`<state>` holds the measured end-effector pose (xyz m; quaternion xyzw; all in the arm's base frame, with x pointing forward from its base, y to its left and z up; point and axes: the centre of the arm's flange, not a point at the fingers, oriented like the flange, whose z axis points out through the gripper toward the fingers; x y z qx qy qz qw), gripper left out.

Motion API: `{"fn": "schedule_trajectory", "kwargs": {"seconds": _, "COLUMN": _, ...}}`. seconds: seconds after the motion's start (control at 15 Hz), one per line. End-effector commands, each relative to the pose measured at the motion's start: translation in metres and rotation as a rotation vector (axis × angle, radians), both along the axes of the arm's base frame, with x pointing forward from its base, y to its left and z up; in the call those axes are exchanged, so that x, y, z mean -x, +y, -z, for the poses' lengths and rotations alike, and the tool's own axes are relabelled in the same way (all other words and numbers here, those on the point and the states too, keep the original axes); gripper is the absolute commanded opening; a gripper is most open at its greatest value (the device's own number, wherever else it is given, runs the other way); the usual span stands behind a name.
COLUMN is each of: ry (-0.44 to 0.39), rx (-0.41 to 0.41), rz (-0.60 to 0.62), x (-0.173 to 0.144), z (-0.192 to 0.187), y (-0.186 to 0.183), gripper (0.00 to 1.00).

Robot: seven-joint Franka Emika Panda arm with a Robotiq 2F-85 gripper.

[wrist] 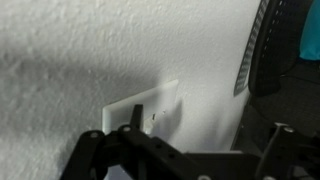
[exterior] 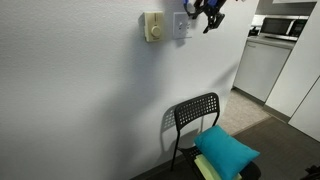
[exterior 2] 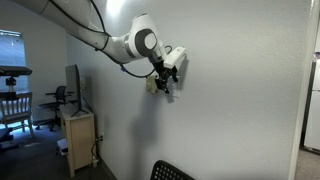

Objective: Turn off the right light switch

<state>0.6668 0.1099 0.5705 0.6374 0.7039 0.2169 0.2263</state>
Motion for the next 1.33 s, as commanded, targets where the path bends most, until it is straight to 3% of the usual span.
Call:
{"fn": "schedule_trajectory", "kwargs": {"seconds": 0.0, "ry": 0.035, "rx": -0.022, "rz": 0.058, "x": -0.006, "z": 0.007, "y": -0.007, "gripper": 1.00}}
{"fn": "schedule_trajectory", "kwargs": {"seconds": 0.6, "ry": 0.041, "rx": -0.054, "rz": 0.001, "x": -0.011, "z": 0.016, "y": 0.022, "gripper": 1.00}}
{"fn": "schedule_trajectory", "kwargs": {"seconds": 1.27, "ry": 0.027, "rx": -0.047, "rz": 0.009, "x": -0.013, "z": 0.002, "y": 0.016, "gripper": 1.00}}
